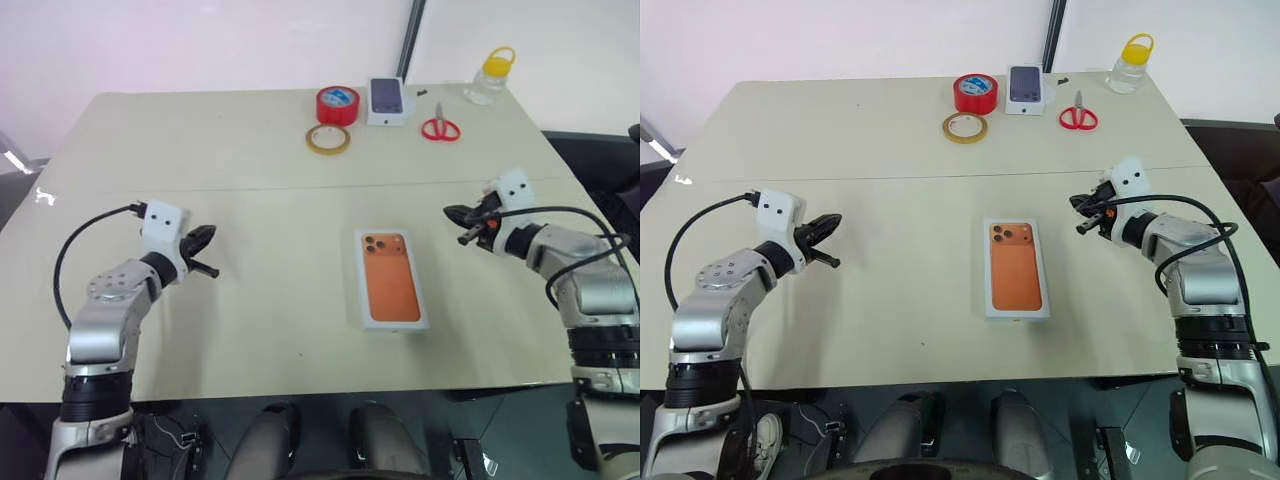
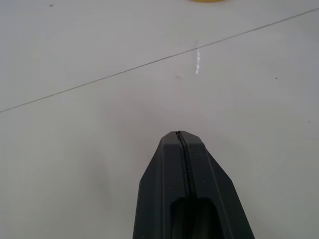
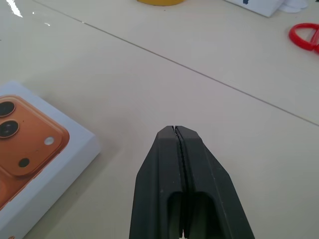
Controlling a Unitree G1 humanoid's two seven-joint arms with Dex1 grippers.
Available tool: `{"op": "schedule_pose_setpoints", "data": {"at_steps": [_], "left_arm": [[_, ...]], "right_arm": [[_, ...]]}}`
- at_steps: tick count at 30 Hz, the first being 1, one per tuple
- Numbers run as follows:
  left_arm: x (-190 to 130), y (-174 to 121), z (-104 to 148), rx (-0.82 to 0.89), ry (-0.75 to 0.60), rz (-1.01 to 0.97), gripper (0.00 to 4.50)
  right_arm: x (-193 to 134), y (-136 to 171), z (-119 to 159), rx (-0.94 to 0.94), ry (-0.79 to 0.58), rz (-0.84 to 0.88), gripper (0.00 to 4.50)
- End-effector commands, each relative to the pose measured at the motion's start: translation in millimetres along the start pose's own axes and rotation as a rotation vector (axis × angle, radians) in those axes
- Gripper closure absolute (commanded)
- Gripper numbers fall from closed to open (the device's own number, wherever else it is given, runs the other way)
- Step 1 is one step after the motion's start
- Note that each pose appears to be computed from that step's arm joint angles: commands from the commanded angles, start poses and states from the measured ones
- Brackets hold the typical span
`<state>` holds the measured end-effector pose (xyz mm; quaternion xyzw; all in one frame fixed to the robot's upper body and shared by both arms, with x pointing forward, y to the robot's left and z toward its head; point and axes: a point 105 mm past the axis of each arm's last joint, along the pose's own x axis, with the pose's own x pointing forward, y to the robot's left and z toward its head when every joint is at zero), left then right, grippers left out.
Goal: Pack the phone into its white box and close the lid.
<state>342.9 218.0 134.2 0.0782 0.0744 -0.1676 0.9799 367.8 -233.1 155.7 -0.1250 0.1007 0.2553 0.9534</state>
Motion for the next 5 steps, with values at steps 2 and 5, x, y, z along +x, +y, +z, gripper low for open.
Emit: {"op": "schedule_pose_setpoints", "data": {"at_steps": [2, 5], "left_arm": [[-1.9, -3.2, 10.2, -0.001, -0.042, 0.000, 4.50], [-2.0, -1.8, 7.9, -0.011, -0.039, 0.003, 4.50]], "right_arm": [[0.9, 6.5, 20.2, -0.029, -0.063, 0.042, 4.48], [0.4, 7.8, 18.7, -0.027, -0.064, 0.038, 4.48]]}}
